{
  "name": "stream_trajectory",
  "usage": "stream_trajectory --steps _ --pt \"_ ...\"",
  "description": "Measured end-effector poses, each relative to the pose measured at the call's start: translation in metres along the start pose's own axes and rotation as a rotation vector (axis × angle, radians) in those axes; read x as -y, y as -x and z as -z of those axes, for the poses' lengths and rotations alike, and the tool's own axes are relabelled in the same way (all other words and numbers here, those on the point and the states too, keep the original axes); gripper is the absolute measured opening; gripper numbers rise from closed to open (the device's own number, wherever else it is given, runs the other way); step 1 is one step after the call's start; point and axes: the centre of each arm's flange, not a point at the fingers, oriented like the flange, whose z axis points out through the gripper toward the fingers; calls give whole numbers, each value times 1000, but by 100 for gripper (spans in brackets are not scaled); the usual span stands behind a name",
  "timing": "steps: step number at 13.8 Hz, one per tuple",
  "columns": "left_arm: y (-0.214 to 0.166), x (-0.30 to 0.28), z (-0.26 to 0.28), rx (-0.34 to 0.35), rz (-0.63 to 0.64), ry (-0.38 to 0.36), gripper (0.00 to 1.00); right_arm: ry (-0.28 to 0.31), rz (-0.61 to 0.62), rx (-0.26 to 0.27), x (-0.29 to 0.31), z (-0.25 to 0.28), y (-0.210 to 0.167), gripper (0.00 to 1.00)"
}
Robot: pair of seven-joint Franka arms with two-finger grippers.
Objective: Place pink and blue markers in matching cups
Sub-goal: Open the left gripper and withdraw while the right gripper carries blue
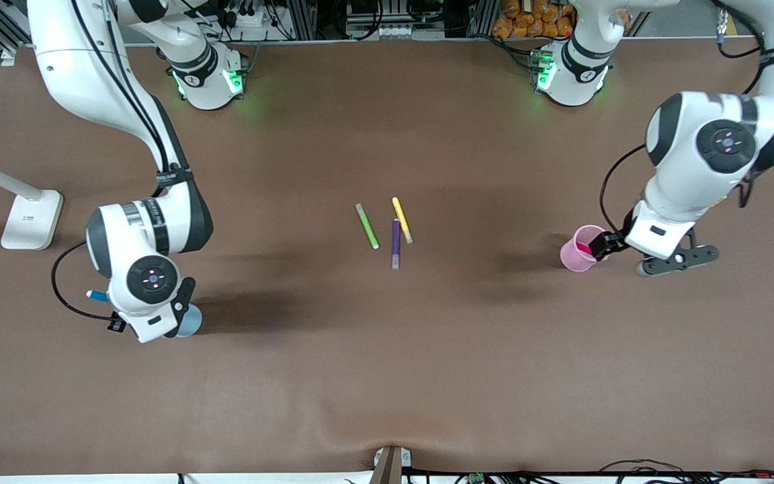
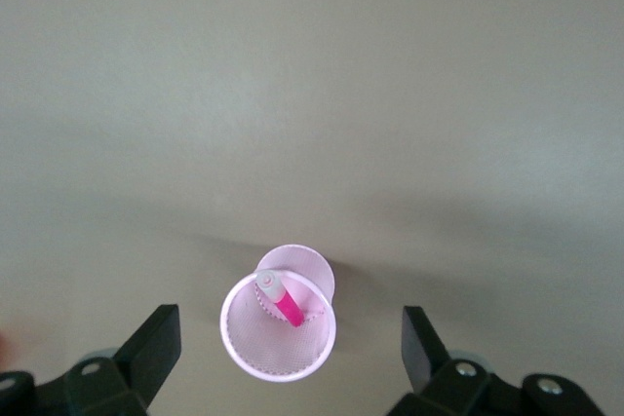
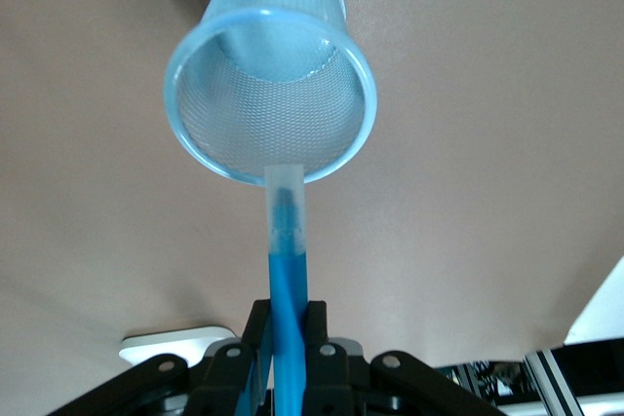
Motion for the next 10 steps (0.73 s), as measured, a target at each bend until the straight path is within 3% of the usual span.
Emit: stream_trajectory --steps 5,10 --pt "-26 21 82 19 15 -27 100 69 -34 78 15 12 -34 18" --pt "-28 28 140 51 -62 -5 100 74 -47 109 17 -3 -44 18"
